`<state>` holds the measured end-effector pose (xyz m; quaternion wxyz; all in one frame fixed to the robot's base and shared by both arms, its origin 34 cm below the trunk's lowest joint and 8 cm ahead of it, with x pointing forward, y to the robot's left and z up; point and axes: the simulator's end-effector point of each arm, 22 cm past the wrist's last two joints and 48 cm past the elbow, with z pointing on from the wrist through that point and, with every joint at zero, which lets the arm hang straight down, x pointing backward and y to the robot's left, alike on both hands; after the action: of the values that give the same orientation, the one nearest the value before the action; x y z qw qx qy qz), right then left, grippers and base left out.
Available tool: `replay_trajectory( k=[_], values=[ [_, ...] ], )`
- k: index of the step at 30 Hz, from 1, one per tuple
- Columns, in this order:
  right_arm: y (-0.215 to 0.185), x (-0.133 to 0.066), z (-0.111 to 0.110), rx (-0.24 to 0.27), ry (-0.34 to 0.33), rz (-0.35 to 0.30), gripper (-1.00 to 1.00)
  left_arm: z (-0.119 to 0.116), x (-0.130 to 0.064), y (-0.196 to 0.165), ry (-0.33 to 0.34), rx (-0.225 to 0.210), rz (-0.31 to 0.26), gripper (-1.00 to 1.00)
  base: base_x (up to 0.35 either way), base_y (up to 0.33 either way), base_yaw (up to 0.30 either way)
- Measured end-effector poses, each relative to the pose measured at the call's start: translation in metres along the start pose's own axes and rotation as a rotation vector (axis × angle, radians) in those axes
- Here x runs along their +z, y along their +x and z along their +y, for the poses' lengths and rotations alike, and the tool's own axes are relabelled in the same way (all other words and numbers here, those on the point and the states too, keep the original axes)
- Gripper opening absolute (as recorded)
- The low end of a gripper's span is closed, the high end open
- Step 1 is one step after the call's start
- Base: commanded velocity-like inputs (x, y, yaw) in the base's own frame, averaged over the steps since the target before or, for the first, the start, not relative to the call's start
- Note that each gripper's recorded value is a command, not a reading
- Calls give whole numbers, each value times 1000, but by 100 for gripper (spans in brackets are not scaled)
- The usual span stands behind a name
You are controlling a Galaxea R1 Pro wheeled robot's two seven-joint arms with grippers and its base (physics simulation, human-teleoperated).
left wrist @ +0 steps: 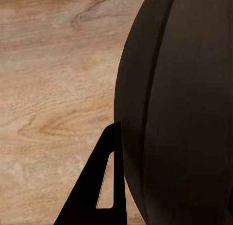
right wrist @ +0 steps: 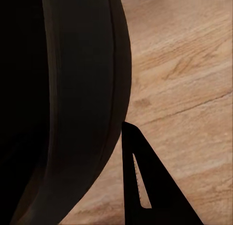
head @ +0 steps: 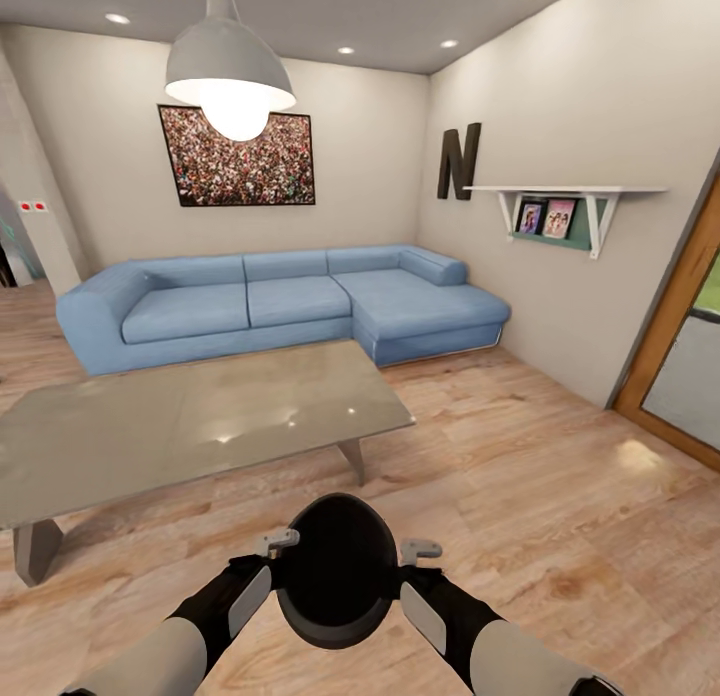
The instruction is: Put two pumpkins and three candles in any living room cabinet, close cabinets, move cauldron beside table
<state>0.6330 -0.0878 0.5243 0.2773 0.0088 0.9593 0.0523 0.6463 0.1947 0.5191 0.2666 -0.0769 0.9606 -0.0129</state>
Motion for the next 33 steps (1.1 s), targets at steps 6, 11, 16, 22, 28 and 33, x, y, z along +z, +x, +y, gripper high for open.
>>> replay_trajectory(
  k=[6,11,16,22,28,33],
  values=[
    [-1,-1,0,0,0,-1,-100,0,-1,-1,-1,4,-3,-100,295,0,142],
    [-1,-1,0,-1,0,-3,-100,0,-1,-1,0,2,-3,-100,306,0,12],
    [-1,0,0,-1,0,-2,-100,0,0,-1,0,3,-3,-100,157,0,1],
    [-1,0,0,0,0,-2,-100,0,0,-1,0,6,-4,-100,6,0,0],
    [-1,0,1,1,-4,-2,-100,-1,0,-1,0,7,-4,-100,0,0,0],
    [4,6,0,0,-3,-2,-100,0,6,4,0,4,-3,-100,0,0,0]
  ],
)
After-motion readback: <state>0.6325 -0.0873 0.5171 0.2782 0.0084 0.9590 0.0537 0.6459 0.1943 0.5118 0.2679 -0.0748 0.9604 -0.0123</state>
